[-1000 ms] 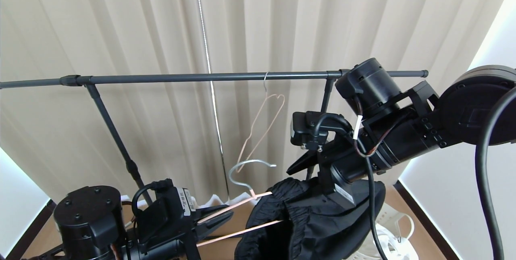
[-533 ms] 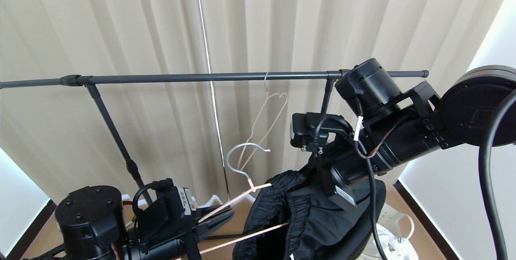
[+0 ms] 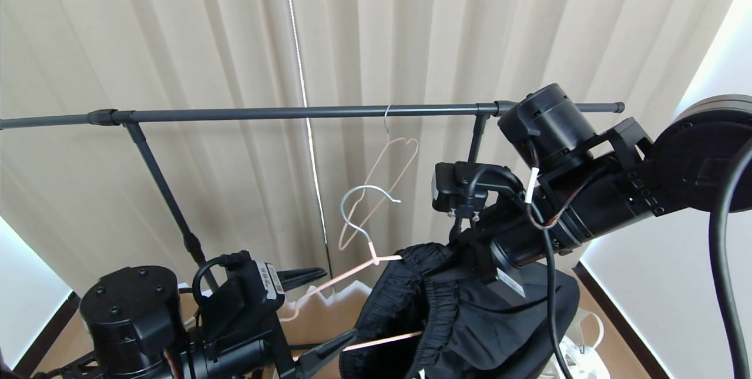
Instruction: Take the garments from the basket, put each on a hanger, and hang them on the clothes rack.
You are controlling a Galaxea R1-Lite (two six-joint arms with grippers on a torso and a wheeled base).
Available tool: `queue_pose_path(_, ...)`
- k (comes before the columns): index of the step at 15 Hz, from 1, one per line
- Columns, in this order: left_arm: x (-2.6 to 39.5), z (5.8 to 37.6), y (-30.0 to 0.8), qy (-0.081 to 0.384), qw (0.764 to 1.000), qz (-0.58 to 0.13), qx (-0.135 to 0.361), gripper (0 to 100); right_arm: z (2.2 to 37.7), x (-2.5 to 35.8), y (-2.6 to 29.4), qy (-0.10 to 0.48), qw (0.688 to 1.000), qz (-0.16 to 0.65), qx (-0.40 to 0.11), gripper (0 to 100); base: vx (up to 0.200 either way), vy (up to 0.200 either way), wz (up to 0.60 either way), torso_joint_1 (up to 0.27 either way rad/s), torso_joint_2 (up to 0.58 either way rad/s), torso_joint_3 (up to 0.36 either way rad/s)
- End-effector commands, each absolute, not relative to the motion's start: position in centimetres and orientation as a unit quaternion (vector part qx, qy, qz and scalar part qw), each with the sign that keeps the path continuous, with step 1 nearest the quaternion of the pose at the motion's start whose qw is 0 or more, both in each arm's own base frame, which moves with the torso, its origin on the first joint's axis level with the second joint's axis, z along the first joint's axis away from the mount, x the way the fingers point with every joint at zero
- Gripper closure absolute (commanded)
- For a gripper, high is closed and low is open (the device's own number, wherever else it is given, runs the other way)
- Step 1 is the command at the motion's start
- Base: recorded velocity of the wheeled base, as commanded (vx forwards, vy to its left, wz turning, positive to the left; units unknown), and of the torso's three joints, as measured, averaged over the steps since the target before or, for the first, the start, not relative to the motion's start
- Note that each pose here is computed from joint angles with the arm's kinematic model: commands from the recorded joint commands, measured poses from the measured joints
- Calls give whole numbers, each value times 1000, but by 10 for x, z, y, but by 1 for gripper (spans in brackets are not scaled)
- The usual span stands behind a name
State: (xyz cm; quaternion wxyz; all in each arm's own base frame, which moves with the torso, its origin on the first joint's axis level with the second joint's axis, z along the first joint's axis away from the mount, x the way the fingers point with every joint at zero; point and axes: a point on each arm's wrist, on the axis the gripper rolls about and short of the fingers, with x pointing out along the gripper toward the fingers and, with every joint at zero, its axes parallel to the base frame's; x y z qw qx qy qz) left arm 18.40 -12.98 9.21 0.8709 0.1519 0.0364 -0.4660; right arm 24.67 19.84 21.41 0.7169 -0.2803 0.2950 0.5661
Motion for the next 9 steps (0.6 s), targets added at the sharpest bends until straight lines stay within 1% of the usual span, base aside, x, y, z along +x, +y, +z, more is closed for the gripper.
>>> queue_pose_path(1, 188, 95, -127, 31, 879, -455, 138, 0, 216, 241, 187, 298, 722, 559, -279, 100, 0, 0, 0, 0, 0, 0)
queue_pose_path(3, 198, 105, -121, 7, 894, -438, 100, 0, 219, 237, 174, 299, 730, 549, -275, 100, 0, 0, 0, 0, 0, 0)
queue_pose_path(4, 203, 111, -118, -4, 898, -435, 72, 0, 222, 235, 169, 298, 735, 543, -275, 100, 0, 0, 0, 0, 0, 0)
queue_pose_path(5, 205, 113, -117, -6, 899, -434, 62, 0, 222, 235, 167, 298, 738, 540, -276, 100, 0, 0, 0, 0, 0, 0)
queue_pose_path(6, 218, 121, -101, -1, 900, -436, 6, 0, 228, 232, 158, 299, 755, 504, -293, 100, 0, 0, 0, 0, 0, 0)
queue_pose_path(7, 227, 125, -90, 1, 901, -435, -16, 0, 230, 231, 156, 300, 763, 486, -305, 100, 0, 0, 0, 0, 0, 0)
queue_pose_path(8, 234, 124, -81, 15, 902, -429, -35, 0, 232, 232, 155, 295, 772, 466, -317, 100, 0, 0, 0, 0, 0, 0)
queue_pose_path(9, 239, 119, -78, 37, 905, -421, -42, 0, 232, 234, 155, 285, 784, 445, -328, 100, 0, 0, 0, 0, 0, 0)
